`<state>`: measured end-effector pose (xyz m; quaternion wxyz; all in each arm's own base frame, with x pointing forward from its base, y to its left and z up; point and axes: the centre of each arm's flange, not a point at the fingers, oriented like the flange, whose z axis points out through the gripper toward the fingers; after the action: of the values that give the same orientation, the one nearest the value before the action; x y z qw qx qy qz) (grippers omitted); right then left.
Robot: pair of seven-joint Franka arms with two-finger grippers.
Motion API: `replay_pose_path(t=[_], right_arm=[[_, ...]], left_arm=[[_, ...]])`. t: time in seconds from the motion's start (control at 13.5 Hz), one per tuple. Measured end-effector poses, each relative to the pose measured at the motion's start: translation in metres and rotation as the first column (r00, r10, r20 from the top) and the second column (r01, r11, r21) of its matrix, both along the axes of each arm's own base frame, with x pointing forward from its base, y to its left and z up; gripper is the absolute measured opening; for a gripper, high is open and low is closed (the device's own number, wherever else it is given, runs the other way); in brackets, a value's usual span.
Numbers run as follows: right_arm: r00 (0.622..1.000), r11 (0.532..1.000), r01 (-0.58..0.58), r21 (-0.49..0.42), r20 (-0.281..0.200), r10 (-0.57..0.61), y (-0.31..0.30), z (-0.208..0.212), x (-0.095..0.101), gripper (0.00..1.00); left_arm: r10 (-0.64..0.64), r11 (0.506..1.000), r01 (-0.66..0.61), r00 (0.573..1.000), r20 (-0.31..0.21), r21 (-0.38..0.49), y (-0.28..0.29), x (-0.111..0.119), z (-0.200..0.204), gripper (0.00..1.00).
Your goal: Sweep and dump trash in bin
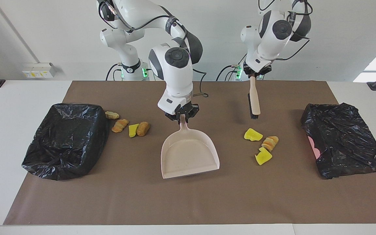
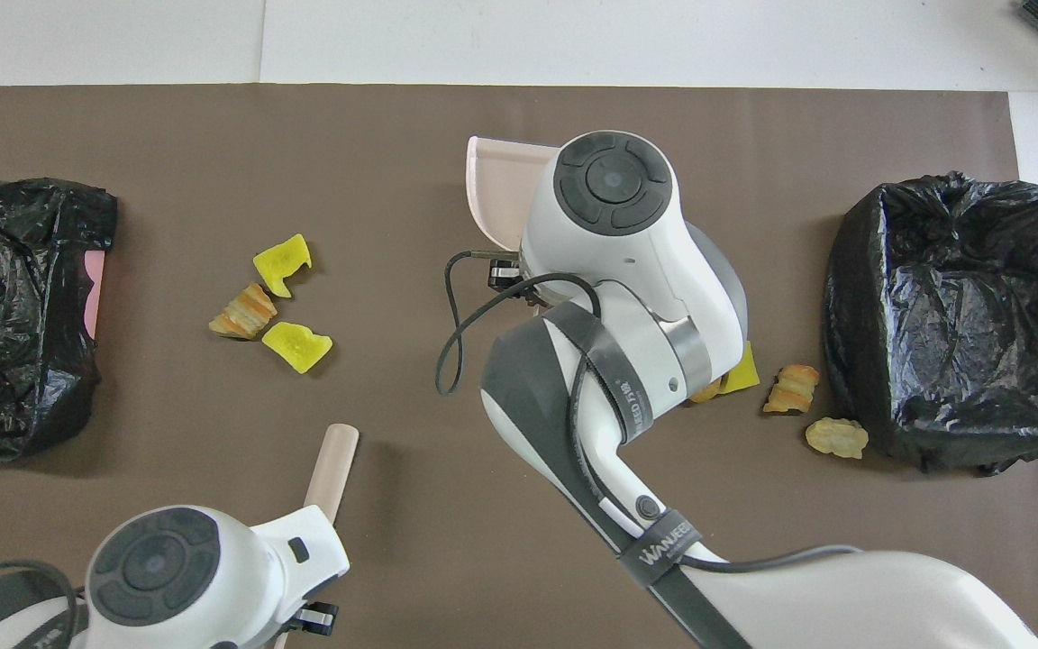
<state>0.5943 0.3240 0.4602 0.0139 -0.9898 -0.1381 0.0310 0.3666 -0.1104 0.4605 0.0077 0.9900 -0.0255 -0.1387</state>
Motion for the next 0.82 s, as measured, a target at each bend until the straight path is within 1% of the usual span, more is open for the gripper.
replay_pose_path(t=[0.07, 0.15, 0.22, 0.3, 0.45, 0.52, 0.59, 0.67, 0.74, 0.82], right_arm=[[0.997, 0.997, -0.078, -0.003, -0.017, 0.078, -0.005, -0.002, 0.0, 0.31], [0.986, 0.987, -0.161, -0.002, -0.037, 0.161, -0.01, -0.005, 0.0, 0.31], [0.971, 0.973, -0.232, 0.0, -0.056, 0.231, -0.016, -0.008, 0.0, 0.31], [0.955, 0.958, -0.288, 0.004, -0.07, 0.287, -0.023, -0.011, -0.001, 0.31], [0.915, 0.919, -0.394, 0.015, -0.094, 0.394, -0.036, -0.02, -0.004, 0.31], [0.884, 0.889, -0.457, 0.017, -0.103, 0.456, -0.043, -0.024, -0.006, 0.31], [0.842, 0.848, -0.529, 0.021, -0.109, 0.528, -0.049, -0.026, -0.007, 0.31], [0.792, 0.799, -0.6, 0.024, -0.12, 0.599, -0.055, -0.027, -0.009, 0.31], [0.75, 0.76, -0.65, 0.024, -0.142, 0.646, -0.059, -0.027, -0.012, 0.31], [0.719, 0.732, -0.681, 0.028, -0.167, 0.675, -0.06, -0.025, -0.017, 0.31]], left_arm=[[0.034, 0.999, -0.033, 0.998, 0.046, -0.017, 0.018, 0.02, 0.001, 0.26], [0.073, 0.997, -0.07, 0.992, 0.106, -0.035, 0.04, 0.042, 0.001, 0.26], [0.106, 0.994, -0.101, 0.982, 0.154, -0.04, 0.064, 0.06, -0.004, 0.26], [0.115, 0.993, -0.113, 0.977, 0.18, -0.021, 0.088, 0.073, -0.014, 0.26], [0.09, 0.994, -0.1, 0.977, 0.193, 0.043, 0.119, 0.091, -0.041, 0.26], [0.077, 0.994, -0.09, 0.978, 0.192, 0.061, 0.124, 0.101, -0.057, 0.26], [0.067, 0.995, -0.081, 0.98, 0.188, 0.066, 0.126, 0.111, -0.071, 0.26], [0.045, 0.995, -0.06, 0.983, 0.177, 0.08, 0.124, 0.121, -0.081, 0.26], [0.027, 0.994, -0.044, 0.985, 0.168, 0.098, 0.122, 0.127, -0.086, 0.26], [0.026, 0.993, -0.044, 0.987, 0.162, 0.111, 0.116, 0.129, -0.09, 0.26]])
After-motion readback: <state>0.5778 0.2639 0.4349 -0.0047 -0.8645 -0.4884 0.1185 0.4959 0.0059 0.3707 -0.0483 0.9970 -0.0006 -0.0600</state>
